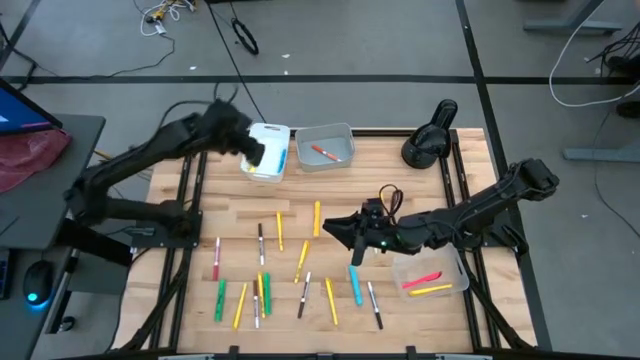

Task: Pick & Place Markers
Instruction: Put the brown marker pen into the gray bin

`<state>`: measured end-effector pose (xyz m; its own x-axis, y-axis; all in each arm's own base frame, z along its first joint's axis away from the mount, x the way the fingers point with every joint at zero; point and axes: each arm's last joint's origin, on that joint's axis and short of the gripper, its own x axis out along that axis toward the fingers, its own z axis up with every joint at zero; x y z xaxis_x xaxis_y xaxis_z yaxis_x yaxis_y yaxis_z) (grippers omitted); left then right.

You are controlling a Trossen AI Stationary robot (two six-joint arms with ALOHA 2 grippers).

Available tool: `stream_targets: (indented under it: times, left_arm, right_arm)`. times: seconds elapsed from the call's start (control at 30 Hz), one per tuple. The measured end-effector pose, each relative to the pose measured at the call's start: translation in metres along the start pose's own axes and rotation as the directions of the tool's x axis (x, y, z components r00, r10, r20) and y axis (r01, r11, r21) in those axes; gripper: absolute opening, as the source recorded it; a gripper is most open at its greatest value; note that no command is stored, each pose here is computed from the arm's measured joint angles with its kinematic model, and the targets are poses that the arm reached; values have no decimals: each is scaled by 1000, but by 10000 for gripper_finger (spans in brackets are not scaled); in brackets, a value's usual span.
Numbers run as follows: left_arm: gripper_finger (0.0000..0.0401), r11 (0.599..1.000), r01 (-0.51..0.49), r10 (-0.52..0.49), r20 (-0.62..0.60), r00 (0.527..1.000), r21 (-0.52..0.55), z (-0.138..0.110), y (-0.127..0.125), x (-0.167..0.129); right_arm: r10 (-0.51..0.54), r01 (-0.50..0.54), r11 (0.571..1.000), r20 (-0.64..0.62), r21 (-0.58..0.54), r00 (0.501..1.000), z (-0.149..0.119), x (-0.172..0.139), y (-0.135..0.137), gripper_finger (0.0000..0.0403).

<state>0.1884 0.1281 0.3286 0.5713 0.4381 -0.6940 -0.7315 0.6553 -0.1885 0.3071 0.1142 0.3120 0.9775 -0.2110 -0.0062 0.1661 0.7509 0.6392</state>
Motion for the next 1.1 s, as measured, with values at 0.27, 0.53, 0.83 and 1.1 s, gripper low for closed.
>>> stream_targets:
  times: [0.27,0.53,0.83,1.1]
  left_arm:
    - [177,979,192,-189,56,980,-61,-57,-20,-48]
    - [177,960,240,-233,65,970,-145,-101,-31,-51]
    - [177,929,348,-332,135,934,-123,-120,-52,-42]
    - [177,912,391,-372,149,916,-126,-125,-63,-32]
  right_arm:
    - [-175,155,981,-184,-120,967,3,14,-28,101]
    - [-468,336,872,-407,-355,784,41,11,-28,127]
    - [-666,636,701,-613,-321,425,30,-14,-60,203]
    - [-650,798,547,-729,-254,214,-17,-22,-109,230]
